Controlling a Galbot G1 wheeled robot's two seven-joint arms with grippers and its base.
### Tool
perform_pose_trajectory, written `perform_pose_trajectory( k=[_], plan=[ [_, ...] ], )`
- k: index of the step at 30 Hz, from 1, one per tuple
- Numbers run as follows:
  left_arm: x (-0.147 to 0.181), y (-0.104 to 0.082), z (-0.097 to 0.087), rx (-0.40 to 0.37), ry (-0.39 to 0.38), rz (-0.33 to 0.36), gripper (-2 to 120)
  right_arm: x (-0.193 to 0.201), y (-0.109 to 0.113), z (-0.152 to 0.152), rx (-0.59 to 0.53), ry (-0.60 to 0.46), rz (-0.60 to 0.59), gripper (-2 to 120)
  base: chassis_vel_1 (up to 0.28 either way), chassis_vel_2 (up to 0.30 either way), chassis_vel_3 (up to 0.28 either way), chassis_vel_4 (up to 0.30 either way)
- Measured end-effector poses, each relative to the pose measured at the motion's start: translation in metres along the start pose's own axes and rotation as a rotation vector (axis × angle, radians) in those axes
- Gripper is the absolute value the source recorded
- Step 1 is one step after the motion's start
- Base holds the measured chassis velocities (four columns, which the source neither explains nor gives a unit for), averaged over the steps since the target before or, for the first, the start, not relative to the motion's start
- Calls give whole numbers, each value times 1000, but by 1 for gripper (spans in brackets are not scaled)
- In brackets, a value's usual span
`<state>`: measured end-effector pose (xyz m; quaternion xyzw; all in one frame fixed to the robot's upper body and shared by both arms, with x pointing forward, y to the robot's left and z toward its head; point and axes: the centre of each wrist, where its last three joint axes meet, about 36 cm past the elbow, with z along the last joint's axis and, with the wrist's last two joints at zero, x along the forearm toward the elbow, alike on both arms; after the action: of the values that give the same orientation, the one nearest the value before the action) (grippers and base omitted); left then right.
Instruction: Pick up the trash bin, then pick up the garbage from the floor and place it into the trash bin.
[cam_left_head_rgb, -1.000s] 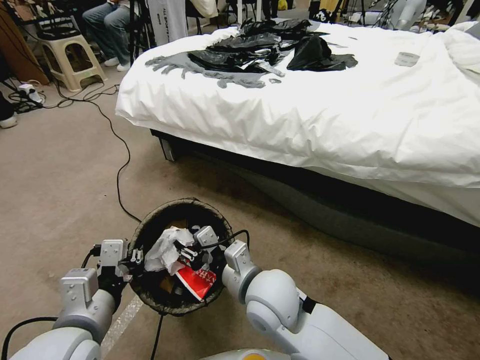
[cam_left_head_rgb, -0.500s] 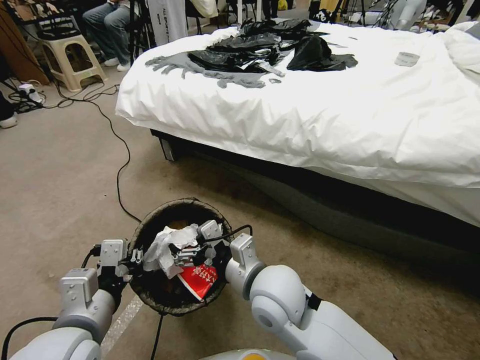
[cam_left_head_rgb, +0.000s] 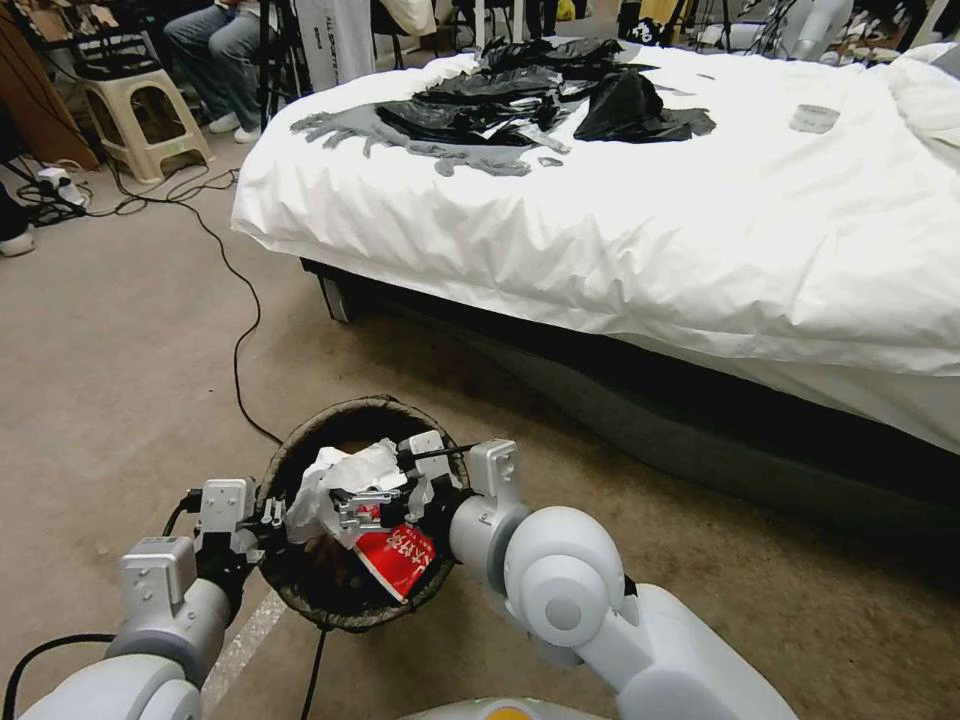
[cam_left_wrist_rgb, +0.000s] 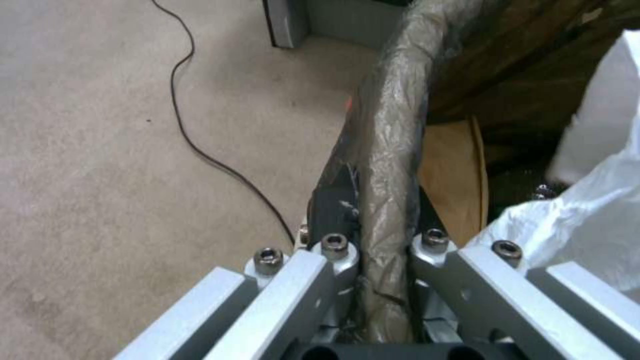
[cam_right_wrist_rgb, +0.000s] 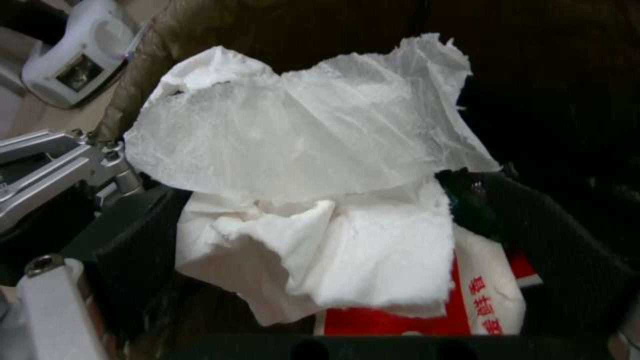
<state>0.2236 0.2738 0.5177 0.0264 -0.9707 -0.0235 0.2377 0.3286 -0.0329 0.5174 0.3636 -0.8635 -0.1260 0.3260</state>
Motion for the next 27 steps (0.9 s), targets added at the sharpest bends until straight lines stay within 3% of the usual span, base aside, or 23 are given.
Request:
perform_pose_trajectory(
  k=[7,16,27],
  plan=[
    [0,0,0,0,0,0,1,-1,6,-11,-101,80,63,100,0,0,0,0],
    [0,0,0,0,0,0,1,-10,9,-22,-135,121,153,100,0,0,0,0],
    [0,0,0,0,0,0,1,-13,10,-26,-133,115,160,100,0,0,0,0]
  ],
)
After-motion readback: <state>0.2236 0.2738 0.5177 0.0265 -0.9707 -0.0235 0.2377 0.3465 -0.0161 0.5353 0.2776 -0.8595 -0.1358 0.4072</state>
